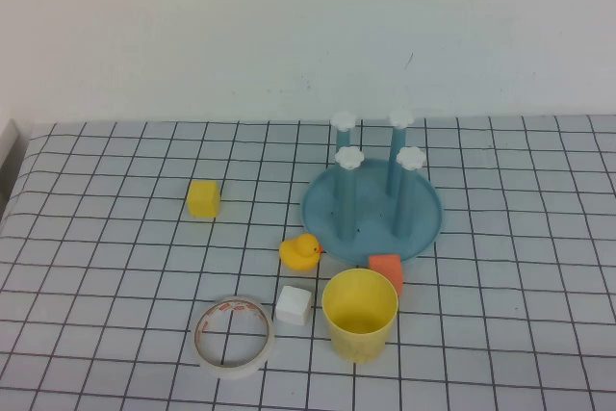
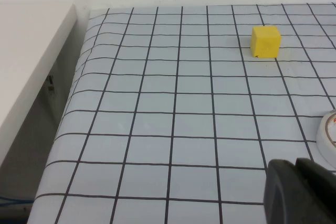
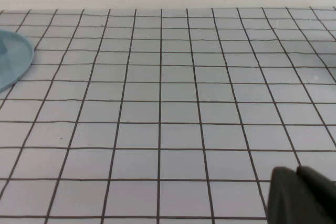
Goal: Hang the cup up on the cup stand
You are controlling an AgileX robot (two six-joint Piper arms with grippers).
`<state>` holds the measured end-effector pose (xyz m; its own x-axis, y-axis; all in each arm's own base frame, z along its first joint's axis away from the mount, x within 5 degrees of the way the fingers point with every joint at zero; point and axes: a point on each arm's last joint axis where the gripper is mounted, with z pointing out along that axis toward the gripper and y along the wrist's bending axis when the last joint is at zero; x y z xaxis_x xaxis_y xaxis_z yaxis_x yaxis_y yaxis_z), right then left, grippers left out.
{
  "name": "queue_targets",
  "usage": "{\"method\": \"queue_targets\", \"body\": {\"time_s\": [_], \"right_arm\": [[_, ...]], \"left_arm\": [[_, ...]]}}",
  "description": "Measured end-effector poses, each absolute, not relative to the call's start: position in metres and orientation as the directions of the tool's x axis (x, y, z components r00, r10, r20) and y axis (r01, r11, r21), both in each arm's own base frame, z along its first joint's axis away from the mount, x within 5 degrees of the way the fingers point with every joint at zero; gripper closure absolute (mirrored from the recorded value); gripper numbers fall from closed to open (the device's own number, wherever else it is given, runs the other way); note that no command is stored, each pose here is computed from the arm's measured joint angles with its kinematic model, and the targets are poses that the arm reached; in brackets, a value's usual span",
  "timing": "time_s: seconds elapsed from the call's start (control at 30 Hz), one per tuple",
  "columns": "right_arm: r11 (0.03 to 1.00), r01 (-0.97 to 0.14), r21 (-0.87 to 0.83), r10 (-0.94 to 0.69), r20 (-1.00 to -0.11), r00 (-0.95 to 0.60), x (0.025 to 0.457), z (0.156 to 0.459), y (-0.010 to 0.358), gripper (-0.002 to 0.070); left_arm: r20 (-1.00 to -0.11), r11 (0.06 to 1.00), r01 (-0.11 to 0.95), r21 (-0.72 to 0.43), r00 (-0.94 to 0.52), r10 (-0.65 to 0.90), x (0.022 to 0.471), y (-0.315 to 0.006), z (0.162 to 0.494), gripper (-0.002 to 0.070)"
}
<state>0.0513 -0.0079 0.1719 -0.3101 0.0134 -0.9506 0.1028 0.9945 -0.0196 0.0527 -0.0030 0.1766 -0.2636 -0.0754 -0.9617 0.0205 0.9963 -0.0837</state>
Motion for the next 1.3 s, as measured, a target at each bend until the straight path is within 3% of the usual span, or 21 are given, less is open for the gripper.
{"method": "queue_targets", "body": {"time_s": [0.57,1.3], "right_arm": [[0.993,0.1,-0.061,-0.027,-0.949,-0.313,0.0512,0.172,-0.0088,0.0678],[0.994,0.092,0.062,0.087,-0.948,-0.307,0.0514,0.1715,-0.0046,0.0678]], "left_arm": [[-0.961,0.996,0.02,-0.084,-0.265,-0.075,0.0527,-0.003,0.1764,0.0678],[-0.961,0.996,0.02,-0.084,-0.265,-0.075,0.0527,-0.003,0.1764,0.0675]]}}
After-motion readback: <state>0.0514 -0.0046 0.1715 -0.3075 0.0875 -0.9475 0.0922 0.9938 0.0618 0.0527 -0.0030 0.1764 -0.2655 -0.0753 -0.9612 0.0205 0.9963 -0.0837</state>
